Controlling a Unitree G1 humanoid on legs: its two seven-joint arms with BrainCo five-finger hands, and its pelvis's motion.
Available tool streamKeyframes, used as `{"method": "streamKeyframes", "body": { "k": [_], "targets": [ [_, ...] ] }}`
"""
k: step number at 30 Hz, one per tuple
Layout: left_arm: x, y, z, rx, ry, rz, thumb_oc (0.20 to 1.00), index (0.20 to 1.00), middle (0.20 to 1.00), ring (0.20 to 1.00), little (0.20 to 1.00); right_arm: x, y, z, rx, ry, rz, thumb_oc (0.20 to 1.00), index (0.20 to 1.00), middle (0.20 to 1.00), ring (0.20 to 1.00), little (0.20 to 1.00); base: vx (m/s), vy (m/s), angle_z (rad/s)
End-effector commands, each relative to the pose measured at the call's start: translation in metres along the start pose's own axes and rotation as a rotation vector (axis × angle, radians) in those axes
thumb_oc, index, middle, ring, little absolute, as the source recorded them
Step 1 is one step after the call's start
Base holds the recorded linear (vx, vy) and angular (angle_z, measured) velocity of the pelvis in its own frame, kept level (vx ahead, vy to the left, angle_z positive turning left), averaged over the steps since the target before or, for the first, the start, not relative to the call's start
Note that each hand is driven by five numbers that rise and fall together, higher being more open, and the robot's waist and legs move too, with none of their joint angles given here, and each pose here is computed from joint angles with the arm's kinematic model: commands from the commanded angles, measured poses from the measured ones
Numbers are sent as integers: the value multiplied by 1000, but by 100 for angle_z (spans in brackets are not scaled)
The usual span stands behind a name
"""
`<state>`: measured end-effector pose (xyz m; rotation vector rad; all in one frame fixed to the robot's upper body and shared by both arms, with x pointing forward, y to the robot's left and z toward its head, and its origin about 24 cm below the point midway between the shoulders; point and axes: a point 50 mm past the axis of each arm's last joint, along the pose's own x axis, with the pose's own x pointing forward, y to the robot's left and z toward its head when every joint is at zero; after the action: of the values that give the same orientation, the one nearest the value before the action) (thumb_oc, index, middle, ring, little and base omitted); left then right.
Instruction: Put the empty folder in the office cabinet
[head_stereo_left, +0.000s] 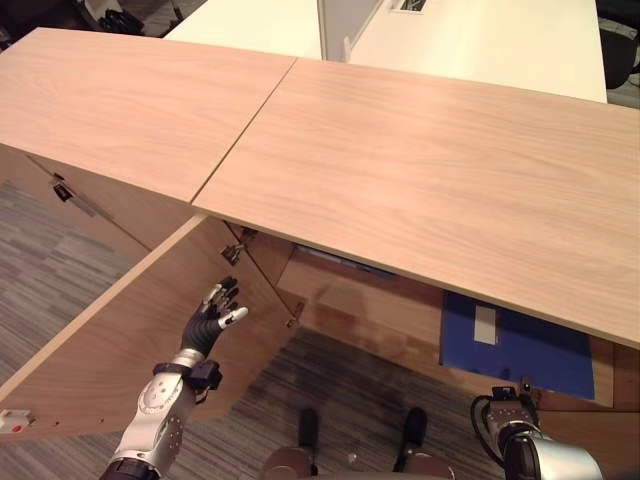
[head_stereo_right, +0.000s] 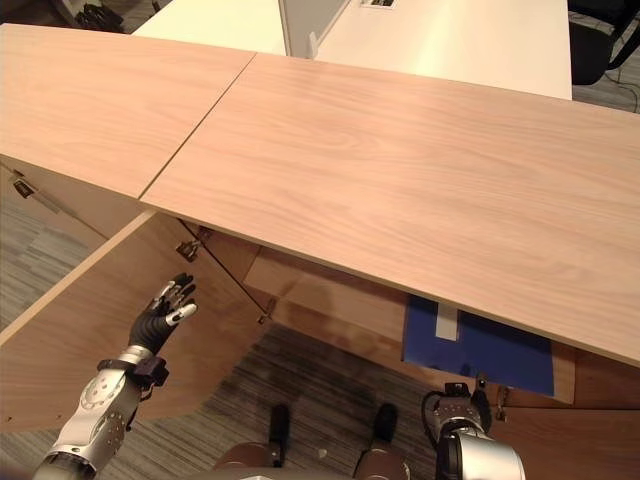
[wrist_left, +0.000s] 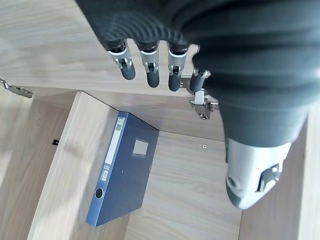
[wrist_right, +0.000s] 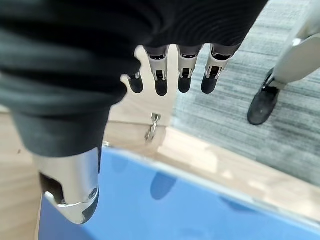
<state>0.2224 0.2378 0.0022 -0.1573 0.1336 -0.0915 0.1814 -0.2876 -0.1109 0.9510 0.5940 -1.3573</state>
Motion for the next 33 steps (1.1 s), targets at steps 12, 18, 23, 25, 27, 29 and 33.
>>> {"method": "streamKeyframes", "body": {
  "k": [12, 18, 23, 25, 27, 29, 33],
  "targets": [
    [9, 5, 39, 46, -146, -36, 1000, 1000, 1000, 1000, 1000, -43, 121, 72, 68, -200, 405, 1000, 1000, 1000, 1000, 1000, -5, 1, 0],
    [20, -11, 51, 51, -198, -128, 1000, 1000, 1000, 1000, 1000, -78, 166, 138, 163, -327, 520, 1000, 1000, 1000, 1000, 1000, -70, 14, 5],
    [24, -23, 50, 67, -199, -187, 1000, 1000, 1000, 1000, 1000, -112, 190, 190, 167, -460, 595, 1000, 1000, 1000, 1000, 1000, -25, 42, 6],
    [23, -25, 50, 68, -201, -200, 1000, 1000, 1000, 1000, 1000, -125, 196, 207, 154, -512, 621, 1000, 1000, 1000, 1000, 1000, -4, 33, 5],
    [23, -28, 49, 68, -197, -212, 1000, 1000, 1000, 1000, 1000, -136, 201, 220, 130, -560, 639, 1000, 1000, 1000, 1000, 1000, -2, 29, 5],
    [23, -30, 47, 69, -192, -216, 1000, 1000, 1000, 1000, 1000, -145, 207, 224, 108, -588, 659, 1000, 1000, 1000, 1000, 1000, -1, 5, 2],
    [22, -32, 42, 76, -170, -220, 1000, 1000, 1000, 1000, 1000, -151, 216, 214, 60, -589, 693, 1000, 1000, 1000, 1000, 1000, 0, 0, 0]
  ]
}}
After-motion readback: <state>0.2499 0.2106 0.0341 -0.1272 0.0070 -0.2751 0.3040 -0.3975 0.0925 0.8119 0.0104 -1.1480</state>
